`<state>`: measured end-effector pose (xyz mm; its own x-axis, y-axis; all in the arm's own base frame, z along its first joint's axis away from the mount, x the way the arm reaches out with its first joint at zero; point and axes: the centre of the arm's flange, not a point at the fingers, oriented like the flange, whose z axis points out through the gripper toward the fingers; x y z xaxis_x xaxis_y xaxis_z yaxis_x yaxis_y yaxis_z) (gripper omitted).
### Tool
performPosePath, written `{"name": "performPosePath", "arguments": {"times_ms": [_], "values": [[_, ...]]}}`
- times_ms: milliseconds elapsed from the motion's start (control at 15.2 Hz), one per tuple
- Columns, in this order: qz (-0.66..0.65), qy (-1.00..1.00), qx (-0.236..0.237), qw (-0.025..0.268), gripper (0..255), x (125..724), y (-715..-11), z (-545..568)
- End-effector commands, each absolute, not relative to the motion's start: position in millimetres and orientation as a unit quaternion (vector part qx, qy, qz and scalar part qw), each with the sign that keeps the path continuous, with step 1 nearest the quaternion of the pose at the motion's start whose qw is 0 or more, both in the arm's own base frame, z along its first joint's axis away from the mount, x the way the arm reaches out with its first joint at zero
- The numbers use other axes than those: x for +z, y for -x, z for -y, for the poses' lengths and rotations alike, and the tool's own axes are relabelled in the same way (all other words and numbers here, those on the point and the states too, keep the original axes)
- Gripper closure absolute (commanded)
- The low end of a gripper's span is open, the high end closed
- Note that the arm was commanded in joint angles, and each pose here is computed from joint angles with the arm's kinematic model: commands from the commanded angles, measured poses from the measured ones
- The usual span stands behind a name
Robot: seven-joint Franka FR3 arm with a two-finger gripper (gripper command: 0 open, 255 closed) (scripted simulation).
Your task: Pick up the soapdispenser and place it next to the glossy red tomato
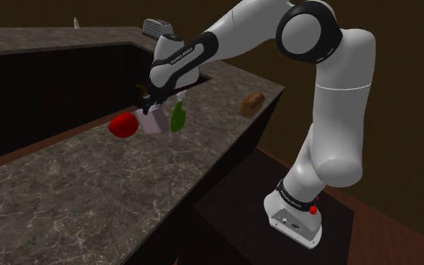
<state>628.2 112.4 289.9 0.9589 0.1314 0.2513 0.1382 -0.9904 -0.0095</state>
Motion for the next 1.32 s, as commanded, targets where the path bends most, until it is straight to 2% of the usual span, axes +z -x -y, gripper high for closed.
{"name": "performPosePath", "arguments": {"times_ms": [0,858,1254], "values": [[0.068,0.99,-0.126,0.014,255,280,-628,-112],[0.068,0.99,-0.126,0.014,255,211,-628,-112],[0.068,0.99,-0.126,0.014,255,208,-628,-112]]}}
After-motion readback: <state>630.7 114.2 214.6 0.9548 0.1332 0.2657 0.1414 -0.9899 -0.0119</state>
